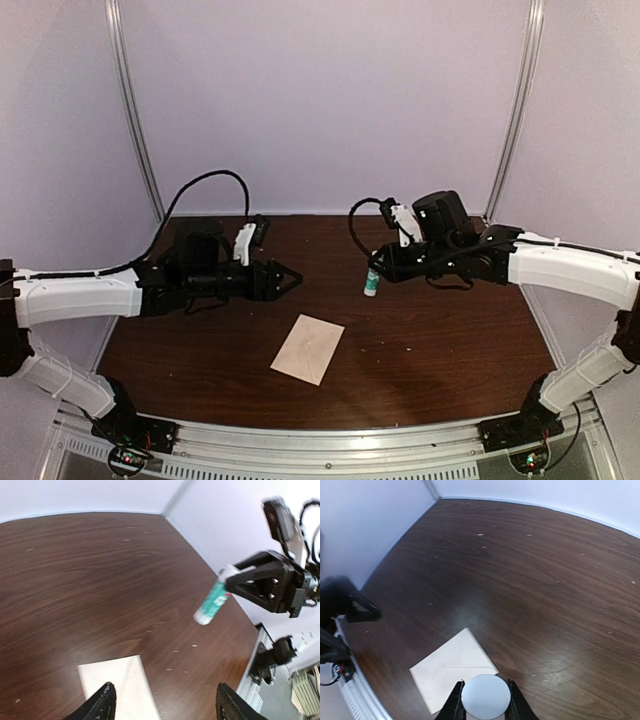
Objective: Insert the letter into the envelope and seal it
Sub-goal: Put down the solid glue at the center of the board.
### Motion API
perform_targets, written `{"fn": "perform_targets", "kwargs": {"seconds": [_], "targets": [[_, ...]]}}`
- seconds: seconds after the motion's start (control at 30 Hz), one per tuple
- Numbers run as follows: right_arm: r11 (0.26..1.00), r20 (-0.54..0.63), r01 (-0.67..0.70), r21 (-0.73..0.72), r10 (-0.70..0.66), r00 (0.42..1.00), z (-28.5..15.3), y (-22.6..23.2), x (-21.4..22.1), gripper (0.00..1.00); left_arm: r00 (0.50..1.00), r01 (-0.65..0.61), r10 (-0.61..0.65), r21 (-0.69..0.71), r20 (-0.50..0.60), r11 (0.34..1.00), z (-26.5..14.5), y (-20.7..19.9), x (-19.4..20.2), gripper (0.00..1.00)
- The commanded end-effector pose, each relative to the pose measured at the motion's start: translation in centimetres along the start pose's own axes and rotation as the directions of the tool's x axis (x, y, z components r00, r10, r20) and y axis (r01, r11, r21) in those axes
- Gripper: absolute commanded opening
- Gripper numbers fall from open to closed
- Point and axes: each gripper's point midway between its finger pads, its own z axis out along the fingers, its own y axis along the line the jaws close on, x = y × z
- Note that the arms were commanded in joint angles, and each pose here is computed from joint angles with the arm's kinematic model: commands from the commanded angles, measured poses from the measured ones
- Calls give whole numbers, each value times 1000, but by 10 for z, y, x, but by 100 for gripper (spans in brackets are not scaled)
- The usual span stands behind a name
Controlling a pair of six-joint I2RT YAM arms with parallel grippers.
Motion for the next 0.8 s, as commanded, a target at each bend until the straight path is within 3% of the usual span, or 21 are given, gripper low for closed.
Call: {"fn": "perform_targets", "kwargs": {"seconds": [0.0, 0.17, 0.3, 0.77], "targets": [[934, 79, -24, 356, -4, 997, 4, -98, -2, 6, 981, 148, -115, -218, 155, 965, -44, 81, -14, 71], [879, 193, -89, 468, -3, 981, 8, -163, -9, 6, 958, 231, -146, -364, 246, 902, -92, 152, -7, 75], [859, 282, -116, 498, -34, 959, 11, -192, -23, 6, 946, 264, -142, -435, 292, 861, -119, 182, -1, 75], [849, 258, -71, 524, -79, 963, 54, -230, -7, 9, 933, 281, -111, -500, 343, 819, -143, 198, 4, 76]]}}
